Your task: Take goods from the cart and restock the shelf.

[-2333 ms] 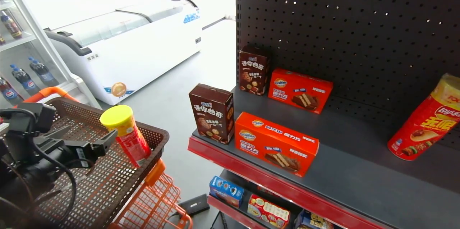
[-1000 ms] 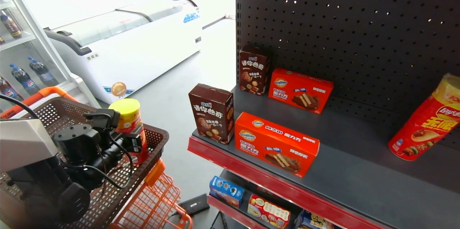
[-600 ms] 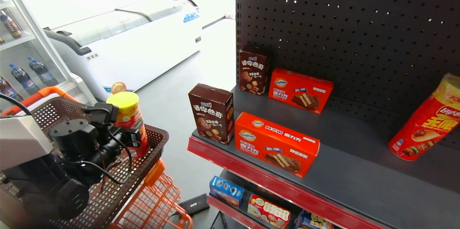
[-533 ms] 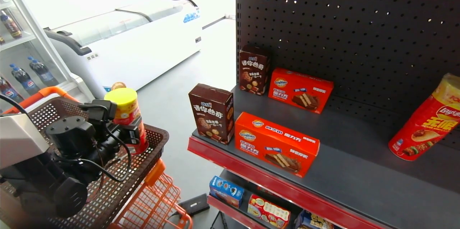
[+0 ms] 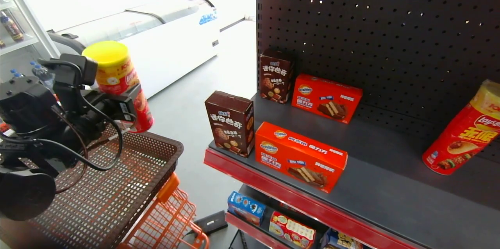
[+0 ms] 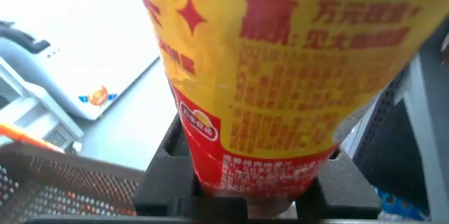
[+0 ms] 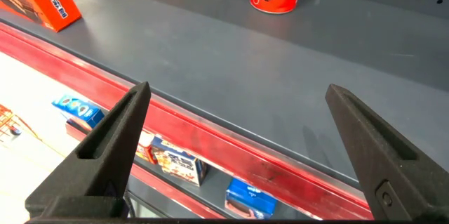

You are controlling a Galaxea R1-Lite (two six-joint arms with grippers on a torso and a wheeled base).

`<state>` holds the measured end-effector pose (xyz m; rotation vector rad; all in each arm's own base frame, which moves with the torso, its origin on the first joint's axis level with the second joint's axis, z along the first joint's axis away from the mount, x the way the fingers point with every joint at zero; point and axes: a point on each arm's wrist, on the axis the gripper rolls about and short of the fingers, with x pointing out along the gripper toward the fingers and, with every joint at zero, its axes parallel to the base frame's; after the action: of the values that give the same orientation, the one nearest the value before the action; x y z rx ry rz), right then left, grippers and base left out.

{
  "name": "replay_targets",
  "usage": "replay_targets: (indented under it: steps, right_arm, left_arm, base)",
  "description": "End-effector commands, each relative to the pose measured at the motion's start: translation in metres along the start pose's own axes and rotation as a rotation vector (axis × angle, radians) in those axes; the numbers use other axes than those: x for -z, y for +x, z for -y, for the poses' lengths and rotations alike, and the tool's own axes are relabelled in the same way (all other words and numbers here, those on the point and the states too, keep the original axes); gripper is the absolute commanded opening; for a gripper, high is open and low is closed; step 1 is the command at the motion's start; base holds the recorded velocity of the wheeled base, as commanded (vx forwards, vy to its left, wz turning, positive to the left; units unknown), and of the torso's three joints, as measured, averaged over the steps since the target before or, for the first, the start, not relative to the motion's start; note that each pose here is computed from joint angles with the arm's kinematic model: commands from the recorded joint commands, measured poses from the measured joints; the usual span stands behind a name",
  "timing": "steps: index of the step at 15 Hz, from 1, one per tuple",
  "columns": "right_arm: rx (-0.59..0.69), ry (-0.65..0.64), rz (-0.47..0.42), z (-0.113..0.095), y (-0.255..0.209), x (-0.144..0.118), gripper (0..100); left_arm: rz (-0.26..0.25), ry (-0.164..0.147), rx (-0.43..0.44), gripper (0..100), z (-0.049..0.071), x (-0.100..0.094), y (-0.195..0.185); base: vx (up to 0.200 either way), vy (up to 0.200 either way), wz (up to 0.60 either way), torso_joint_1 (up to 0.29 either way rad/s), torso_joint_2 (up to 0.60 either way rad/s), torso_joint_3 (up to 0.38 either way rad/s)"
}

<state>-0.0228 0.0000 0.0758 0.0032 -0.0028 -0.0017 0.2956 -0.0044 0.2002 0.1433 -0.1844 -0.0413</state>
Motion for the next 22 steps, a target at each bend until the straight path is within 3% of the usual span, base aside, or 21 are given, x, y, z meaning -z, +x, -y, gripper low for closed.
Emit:
replay_targets:
  steps: [1,2,4,7,10,14,18,22]
  right_arm:
    - [0.000,0.000,0.000,0.000,0.000,0.000,100]
    - [0.000,0.000,0.000,0.000,0.000,0.000,100]
    - [0.000,0.000,0.000,0.000,0.000,0.000,100]
    - [-0.002,0.000,0.000,0.000,0.000,0.000,100]
    - [0.000,0.000,0.000,0.000,0.000,0.000,100]
    - [0.000,0.000,0.000,0.000,0.000,0.000,100]
    - [0.000,0.000,0.000,0.000,0.000,0.000,100]
    - [0.000,0.000,0.000,0.000,0.000,0.000,100]
  left_arm:
    - [0.086,-0.001,0.012,0,0.001,-0.044,-0.014]
    - [0.076,0.001,0.019,0,0.000,-0.046,-0.015]
    - [0.093,-0.017,0.204,0,0.009,-0.055,-0.038]
    - [0.066,-0.057,0.373,0,0.026,-0.069,-0.046]
    - [0.012,-0.150,0.532,0,0.047,-0.087,-0.069]
    - [-0.052,-0.167,0.629,0,0.048,-0.113,-0.094]
    - [-0.041,-0.186,0.795,0,0.071,-0.117,-0.110]
    - [-0.077,-0.194,0.889,0,0.087,-0.101,-0.123]
  base:
    - [0.000,0.000,0.00,0.000,0.00,0.000]
    - [0.000,0.000,0.00,0.000,0.00,0.000]
    - [0.000,0.000,0.00,0.000,0.00,0.000]
    - [0.000,0.000,0.00,0.000,0.00,0.000]
    - [0.000,0.000,0.00,0.000,0.00,0.000]
    - [0.000,0.000,0.00,0.000,0.00,0.000]
    - [0.000,0.000,0.00,0.000,0.00,0.000]
    - [0.000,0.000,0.00,0.000,0.00,0.000]
